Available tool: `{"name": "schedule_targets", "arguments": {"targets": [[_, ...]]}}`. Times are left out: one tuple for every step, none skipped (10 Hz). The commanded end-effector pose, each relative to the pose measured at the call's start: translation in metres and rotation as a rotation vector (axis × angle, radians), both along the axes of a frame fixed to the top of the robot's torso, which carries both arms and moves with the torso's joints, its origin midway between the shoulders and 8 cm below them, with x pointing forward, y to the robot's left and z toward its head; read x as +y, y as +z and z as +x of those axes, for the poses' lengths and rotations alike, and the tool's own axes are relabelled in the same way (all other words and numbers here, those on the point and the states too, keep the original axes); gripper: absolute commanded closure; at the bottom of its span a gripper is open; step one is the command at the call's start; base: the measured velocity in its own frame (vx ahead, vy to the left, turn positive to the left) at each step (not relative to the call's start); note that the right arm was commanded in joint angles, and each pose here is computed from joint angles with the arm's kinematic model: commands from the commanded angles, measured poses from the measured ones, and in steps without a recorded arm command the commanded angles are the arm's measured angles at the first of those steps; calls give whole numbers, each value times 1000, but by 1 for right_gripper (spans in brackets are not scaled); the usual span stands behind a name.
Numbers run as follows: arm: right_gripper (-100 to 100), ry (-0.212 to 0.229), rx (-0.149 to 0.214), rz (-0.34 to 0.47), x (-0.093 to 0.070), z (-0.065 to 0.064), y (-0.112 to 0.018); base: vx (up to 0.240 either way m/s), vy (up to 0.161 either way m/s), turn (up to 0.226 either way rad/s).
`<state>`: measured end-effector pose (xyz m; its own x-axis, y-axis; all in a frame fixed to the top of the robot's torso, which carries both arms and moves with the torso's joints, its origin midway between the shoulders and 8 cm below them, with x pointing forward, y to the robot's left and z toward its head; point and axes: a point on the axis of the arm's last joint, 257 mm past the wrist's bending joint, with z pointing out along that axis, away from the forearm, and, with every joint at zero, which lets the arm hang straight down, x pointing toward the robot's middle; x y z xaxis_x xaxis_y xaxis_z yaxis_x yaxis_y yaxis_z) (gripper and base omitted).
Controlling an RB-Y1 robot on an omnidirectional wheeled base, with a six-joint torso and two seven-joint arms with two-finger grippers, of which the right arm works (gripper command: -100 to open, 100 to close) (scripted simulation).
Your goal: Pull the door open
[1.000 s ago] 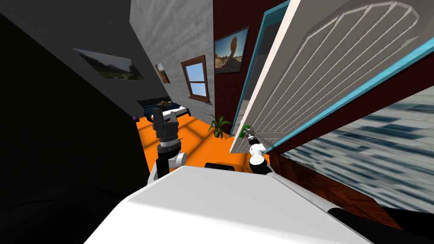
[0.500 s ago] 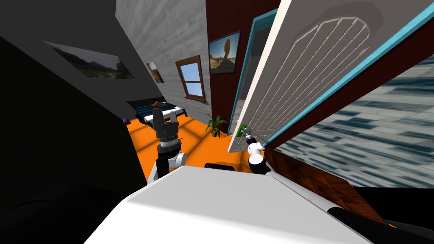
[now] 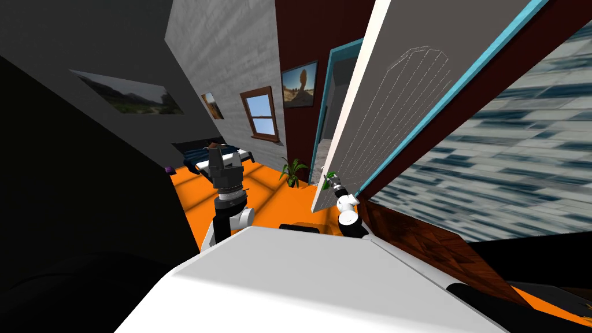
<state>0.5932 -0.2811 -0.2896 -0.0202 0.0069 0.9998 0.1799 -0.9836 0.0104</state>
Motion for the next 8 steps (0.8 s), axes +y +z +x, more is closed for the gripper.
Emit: {"name": "schedule_targets", "arguments": {"targets": [[-100, -16, -4, -19, -15, 0, 4, 143, -82, -13], [-100, -23, -9, -33, -25, -1, 6, 131, -99, 4], [-100, -29, -13, -45, -33, -2, 8, 101, -86, 31], [-100, -29, -13, -45, -33, -2, 8, 62, -39, 49], [-100, -22, -24, -38, -27, -11, 2, -34, -49, 42], [-100, -8, -22, -13, -10, -14, -4, -114, -52, 28], [-100, -8, -28, -20, -14, -9, 2, -55, -19, -1], [100, -8, -28, -20, -14, -9, 2, 8, 10, 43]]}}
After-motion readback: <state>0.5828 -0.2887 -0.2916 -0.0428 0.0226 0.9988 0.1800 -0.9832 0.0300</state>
